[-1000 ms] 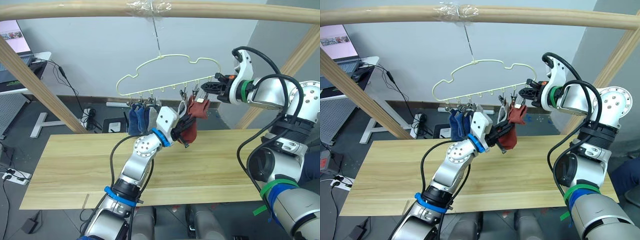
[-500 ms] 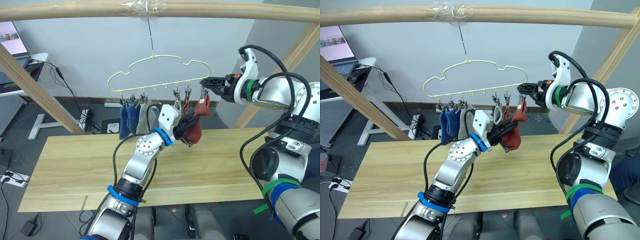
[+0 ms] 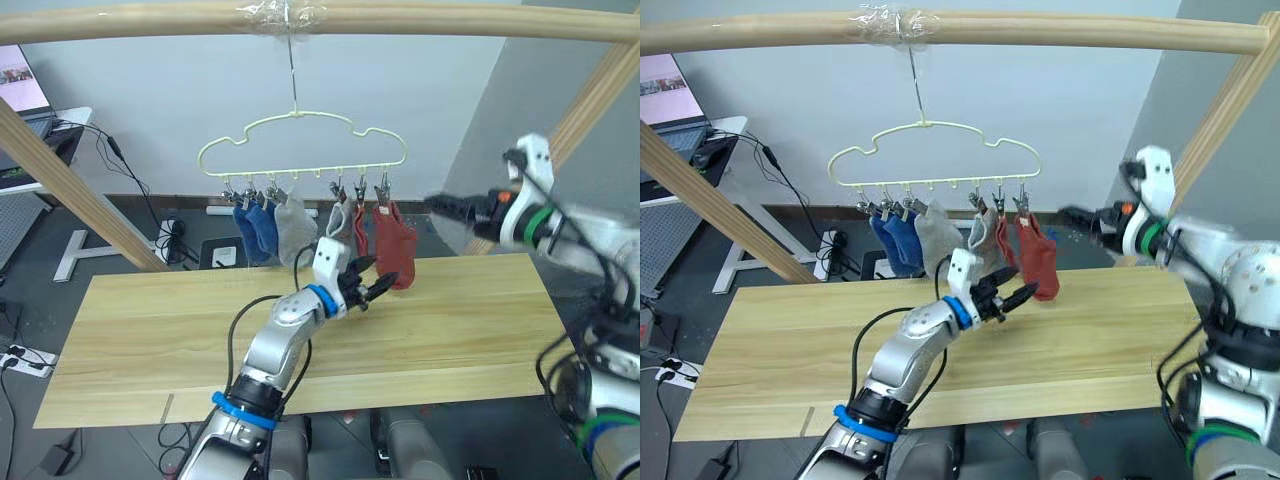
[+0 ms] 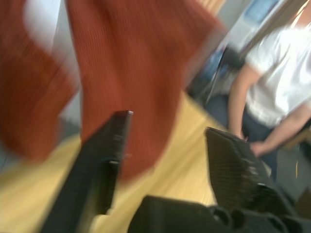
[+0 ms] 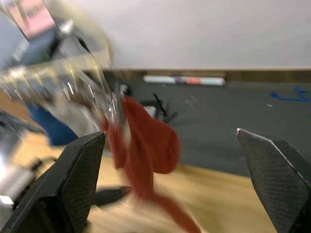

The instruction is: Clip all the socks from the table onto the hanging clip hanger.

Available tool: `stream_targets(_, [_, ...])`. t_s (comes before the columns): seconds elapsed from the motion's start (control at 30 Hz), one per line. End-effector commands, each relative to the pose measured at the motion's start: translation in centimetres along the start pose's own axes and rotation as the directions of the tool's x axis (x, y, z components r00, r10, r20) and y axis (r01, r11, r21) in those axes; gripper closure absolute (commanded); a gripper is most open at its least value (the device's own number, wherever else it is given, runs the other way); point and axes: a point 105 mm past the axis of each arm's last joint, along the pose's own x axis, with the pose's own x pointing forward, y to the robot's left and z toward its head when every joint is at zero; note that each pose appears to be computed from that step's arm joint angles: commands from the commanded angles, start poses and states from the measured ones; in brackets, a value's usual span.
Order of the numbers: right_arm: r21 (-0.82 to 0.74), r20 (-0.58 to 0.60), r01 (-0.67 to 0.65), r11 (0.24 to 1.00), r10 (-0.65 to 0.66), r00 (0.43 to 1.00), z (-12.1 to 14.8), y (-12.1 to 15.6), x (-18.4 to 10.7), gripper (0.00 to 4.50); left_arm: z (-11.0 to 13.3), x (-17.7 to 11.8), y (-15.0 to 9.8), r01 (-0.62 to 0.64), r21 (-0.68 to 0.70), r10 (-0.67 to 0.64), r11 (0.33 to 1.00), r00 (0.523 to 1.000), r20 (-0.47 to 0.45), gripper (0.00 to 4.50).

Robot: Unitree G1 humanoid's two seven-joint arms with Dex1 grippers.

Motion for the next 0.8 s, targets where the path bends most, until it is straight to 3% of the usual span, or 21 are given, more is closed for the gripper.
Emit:
stream_targets(0.03, [-0.164, 0.052, -0.003, 0.986, 0.012, 0.999, -0.6, 0.2, -0.6, 0.0, -0.5, -1.3, 0.5, 0.0, 0.046, 0.001, 0.999, 1.0, -0.02, 0.74])
stream_targets(0.13, [-0.298, 0.002, 0.004, 0.954, -0.003, 1.0, -3.7, -0.7, -1.1, 0.0, -1.3, -4.0, 2.1, -0.039, 0.061, 0.043, 0.997, 0.998, -0.055, 0.04])
stream_targets(0.23, [-0.432, -0.094, -0.06, 0.9, 0.022, 0.995, -7.7, -1.2, -2.5, 0.0, -1.9, -8.5, 4.2, -0.112, 0.096, 0.121, 0.989, 0.987, -0.101, 0.04])
stream_targets(0.4, [-0.485, -0.144, -0.177, 0.857, 0.122, 0.982, -9.9, -1.2, -5.1, 0.0, -1.8, -16.1, 6.5, -0.188, 0.128, 0.209, 0.974, 0.961, -0.179, 0.04])
stream_targets(0.6, [-0.494, -0.28, -0.309, 0.813, 0.188, 0.941, -12.4, -2.8, -8.4, 0.0, -1.6, -28.3, 12.0, -0.289, 0.305, 0.401, 0.907, 0.815, -0.419, 0.04])
stream_targets(0.67, [-0.465, -0.283, -0.318, 0.826, 0.202, 0.938, -12.6, -3.0, -8.7, 0.0, -1.0, -30.5, 13.2, -0.321, 0.326, 0.444, 0.889, 0.779, -0.443, 0.04])
stream_targets(0.8, [-0.451, -0.255, -0.28, 0.848, 0.178, 0.95, -12.8, -3.6, -7.7, 0.0, 0.1, -31.5, 15.1, -0.391, 0.35, 0.512, 0.851, 0.767, -0.388, 0.04])
